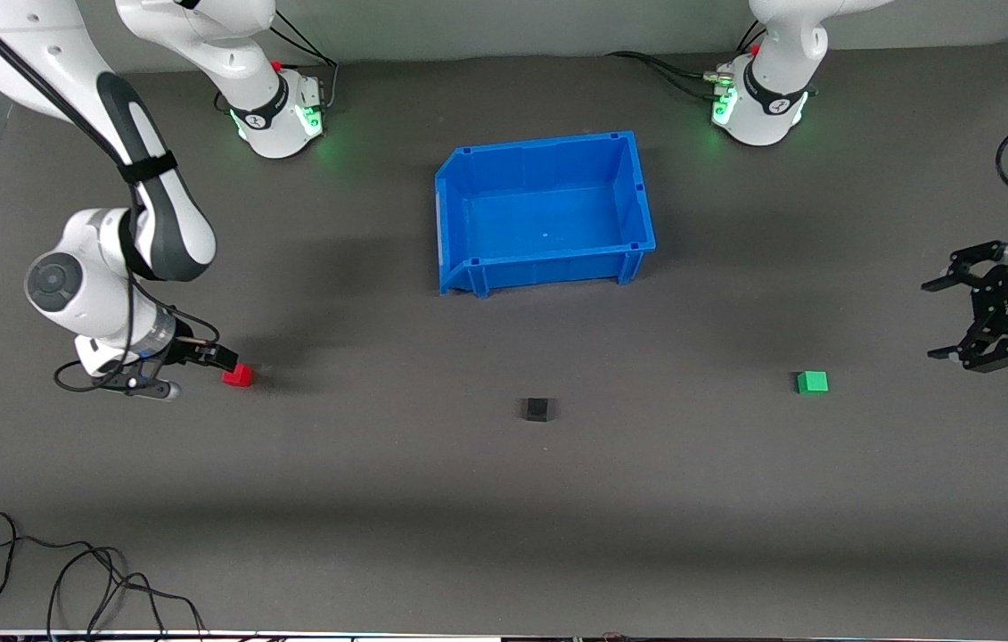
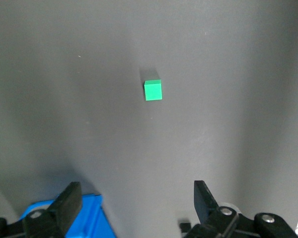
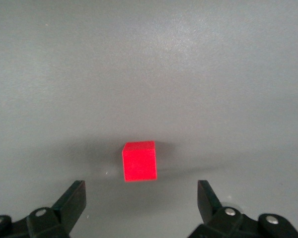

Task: Attach green and red cubes to black cube
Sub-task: 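Reach the right gripper to the red cube while the left gripper nears the green cube, then close the right gripper on the red cube while the left gripper grasps the green cube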

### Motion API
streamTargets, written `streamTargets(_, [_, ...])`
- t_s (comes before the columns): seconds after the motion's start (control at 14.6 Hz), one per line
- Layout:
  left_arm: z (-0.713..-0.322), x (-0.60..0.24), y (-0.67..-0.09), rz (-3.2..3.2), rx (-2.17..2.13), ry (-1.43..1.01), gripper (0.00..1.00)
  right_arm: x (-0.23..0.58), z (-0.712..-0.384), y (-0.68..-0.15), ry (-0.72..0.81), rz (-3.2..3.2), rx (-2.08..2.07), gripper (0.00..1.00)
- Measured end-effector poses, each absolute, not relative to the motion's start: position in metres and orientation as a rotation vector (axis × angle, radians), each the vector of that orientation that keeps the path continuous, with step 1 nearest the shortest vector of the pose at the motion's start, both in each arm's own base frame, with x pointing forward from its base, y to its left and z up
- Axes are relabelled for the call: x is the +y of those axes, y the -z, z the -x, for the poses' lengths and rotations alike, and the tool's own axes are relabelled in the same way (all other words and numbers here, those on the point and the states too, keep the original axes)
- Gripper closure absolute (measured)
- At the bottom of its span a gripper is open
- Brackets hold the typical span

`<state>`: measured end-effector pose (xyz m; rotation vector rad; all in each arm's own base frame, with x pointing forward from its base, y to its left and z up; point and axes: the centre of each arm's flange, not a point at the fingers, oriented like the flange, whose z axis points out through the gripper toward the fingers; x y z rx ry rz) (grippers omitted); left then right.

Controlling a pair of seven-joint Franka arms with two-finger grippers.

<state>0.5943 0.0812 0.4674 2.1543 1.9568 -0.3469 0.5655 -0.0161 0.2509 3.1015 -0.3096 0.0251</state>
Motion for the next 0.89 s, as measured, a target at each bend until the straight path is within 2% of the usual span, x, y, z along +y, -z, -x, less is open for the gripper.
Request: streamTargets(0.89, [-0.595, 0.098, -0.244, -1.989, 1.931, 0.264, 0.00, -0.017, -0.568, -0.186, -0.100, -3.096, -0.307, 0.02])
